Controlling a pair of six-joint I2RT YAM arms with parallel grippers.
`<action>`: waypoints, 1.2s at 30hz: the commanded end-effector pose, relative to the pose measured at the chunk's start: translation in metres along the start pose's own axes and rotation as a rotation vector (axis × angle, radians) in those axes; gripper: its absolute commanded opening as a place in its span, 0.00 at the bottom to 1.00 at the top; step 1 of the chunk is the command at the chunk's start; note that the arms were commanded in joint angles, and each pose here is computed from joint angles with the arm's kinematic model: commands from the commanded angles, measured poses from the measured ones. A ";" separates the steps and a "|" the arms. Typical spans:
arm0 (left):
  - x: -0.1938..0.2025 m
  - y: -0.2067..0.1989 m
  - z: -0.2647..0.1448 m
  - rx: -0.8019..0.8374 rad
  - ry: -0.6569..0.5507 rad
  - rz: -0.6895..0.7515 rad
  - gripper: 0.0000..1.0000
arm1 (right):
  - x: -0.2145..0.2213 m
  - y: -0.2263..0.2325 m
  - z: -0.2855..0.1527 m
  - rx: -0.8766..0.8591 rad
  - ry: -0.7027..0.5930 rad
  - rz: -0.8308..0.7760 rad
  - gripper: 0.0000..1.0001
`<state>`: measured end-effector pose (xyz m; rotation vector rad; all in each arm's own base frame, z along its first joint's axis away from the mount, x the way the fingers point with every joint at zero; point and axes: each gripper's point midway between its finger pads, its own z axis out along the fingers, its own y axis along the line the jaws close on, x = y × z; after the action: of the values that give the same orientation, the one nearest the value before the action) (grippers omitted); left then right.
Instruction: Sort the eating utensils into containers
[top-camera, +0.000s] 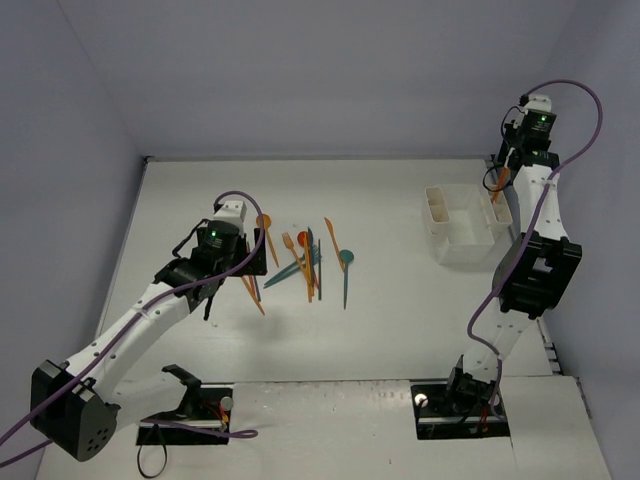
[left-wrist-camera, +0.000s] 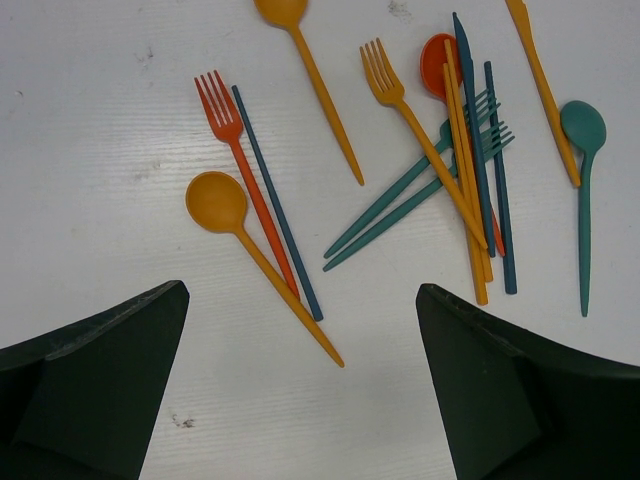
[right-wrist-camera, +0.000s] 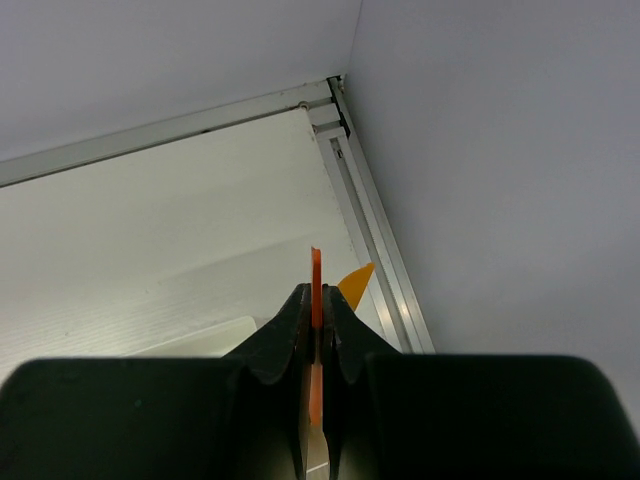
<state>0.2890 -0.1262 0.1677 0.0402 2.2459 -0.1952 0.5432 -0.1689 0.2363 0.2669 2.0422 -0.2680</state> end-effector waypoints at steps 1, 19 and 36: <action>-0.017 -0.007 0.001 0.029 -0.054 -0.021 0.97 | -0.005 -0.002 0.004 -0.005 -0.045 0.017 0.00; -0.019 -0.017 -0.004 0.075 -0.039 -0.045 0.97 | -0.047 0.037 -0.080 0.027 -0.142 -0.105 0.47; -0.028 -0.029 -0.014 0.077 0.056 -0.146 0.97 | 0.101 0.295 -0.182 -0.486 0.141 -0.191 0.49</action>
<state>0.2905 -0.1518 0.1822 -0.0372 2.3159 -0.3429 0.4420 0.1184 0.2409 -0.1882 2.1094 0.0169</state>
